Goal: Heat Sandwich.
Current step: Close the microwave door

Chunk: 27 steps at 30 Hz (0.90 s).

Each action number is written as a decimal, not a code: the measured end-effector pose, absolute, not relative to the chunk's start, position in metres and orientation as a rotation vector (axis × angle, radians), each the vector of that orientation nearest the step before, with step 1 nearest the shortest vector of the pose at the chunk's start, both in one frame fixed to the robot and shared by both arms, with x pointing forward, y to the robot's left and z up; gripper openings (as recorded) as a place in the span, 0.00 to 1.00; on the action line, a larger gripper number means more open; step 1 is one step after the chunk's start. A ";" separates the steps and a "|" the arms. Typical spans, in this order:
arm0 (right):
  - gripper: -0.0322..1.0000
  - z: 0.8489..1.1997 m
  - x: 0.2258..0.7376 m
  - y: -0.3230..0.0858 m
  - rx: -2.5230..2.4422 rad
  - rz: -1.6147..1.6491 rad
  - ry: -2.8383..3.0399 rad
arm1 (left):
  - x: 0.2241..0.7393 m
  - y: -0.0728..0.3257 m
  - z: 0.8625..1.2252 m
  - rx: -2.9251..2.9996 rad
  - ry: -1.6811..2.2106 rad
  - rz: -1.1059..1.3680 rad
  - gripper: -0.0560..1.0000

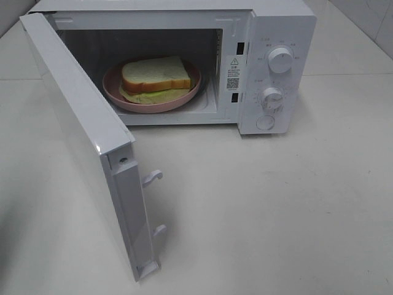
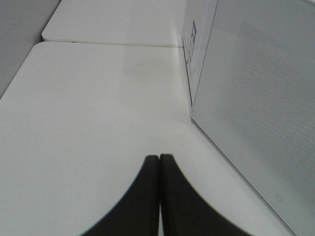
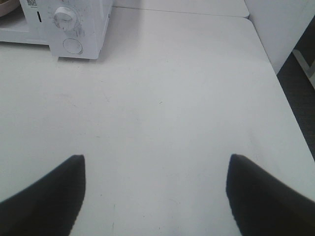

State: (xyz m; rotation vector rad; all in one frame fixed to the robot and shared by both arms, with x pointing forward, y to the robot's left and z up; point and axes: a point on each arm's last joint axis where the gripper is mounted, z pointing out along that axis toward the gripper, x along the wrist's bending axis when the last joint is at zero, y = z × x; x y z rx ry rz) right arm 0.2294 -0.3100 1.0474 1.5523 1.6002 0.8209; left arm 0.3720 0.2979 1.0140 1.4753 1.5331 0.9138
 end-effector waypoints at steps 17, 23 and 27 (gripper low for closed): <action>0.77 1.047 0.229 -0.310 1.552 0.821 1.600 | 0.418 0.299 1.001 1.415 1.408 1.064 0.05; 0.77 1.047 0.229 -0.310 1.552 0.821 1.600 | 0.434 0.280 0.991 1.487 1.255 1.015 0.05; 0.77 1.047 0.229 -0.310 1.552 0.821 1.600 | 0.444 0.262 0.979 1.548 1.129 0.949 0.05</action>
